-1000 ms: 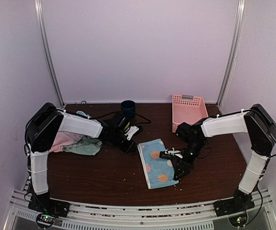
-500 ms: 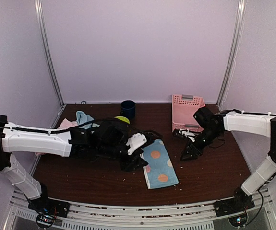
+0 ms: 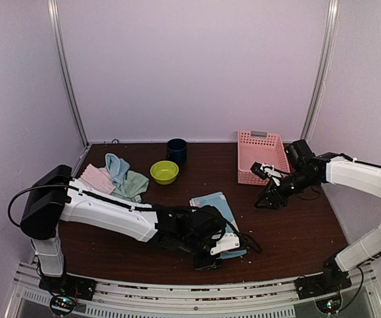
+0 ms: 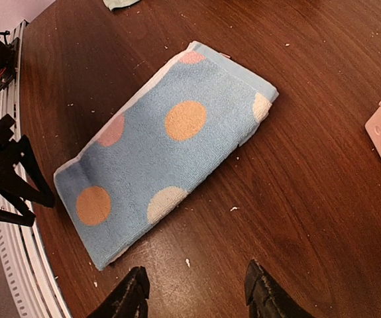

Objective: Roll the towels
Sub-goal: Roll the towel at the center of the board.

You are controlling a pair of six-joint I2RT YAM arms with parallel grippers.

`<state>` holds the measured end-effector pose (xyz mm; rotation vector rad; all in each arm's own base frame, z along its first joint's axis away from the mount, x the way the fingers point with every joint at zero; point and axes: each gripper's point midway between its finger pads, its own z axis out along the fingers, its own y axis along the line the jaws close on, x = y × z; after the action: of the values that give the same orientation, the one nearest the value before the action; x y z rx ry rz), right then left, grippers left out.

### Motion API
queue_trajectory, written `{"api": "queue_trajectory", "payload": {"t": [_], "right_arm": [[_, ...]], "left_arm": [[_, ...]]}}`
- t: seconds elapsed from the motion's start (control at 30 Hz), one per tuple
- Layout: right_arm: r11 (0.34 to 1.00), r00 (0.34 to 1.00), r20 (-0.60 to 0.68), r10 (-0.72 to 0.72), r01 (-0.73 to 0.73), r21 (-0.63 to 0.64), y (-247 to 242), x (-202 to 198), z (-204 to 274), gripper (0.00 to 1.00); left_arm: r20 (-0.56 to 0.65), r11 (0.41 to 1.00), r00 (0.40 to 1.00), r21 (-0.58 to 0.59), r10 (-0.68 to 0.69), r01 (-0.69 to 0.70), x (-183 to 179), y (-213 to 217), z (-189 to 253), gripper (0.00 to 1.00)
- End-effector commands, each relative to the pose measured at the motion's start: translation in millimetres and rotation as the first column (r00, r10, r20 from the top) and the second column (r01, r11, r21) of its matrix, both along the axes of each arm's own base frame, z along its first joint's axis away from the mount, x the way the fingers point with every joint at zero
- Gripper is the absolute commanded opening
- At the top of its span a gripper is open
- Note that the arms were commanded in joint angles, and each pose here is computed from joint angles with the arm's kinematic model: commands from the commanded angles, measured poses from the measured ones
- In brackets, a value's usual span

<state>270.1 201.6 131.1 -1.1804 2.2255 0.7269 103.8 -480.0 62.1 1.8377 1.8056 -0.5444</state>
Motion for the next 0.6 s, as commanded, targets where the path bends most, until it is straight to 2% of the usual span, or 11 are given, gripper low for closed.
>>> {"api": "queue_trajectory", "payload": {"t": [0.0, 0.3, 0.57], "right_arm": [[1.0, 1.0, 0.008, -0.01, 0.01, -0.001, 0, 5, -1, 0.51], [1.0, 1.0, -0.024, 0.003, -0.003, -0.012, 0, 4, -11, 0.49], [1.0, 0.999, -0.041, 0.013, -0.014, -0.009, 3, 5, -12, 0.48]], "left_arm": [[0.01, 0.999, 1.0, 0.032, -0.005, 0.004, 5, -7, -11, 0.49], [0.039, 0.989, 0.999, 0.143, 0.037, -0.043, 8, 28, -43, 0.45], [0.051, 0.986, 0.998, 0.161, 0.04, -0.048, 7, 45, -44, 0.43]]}}
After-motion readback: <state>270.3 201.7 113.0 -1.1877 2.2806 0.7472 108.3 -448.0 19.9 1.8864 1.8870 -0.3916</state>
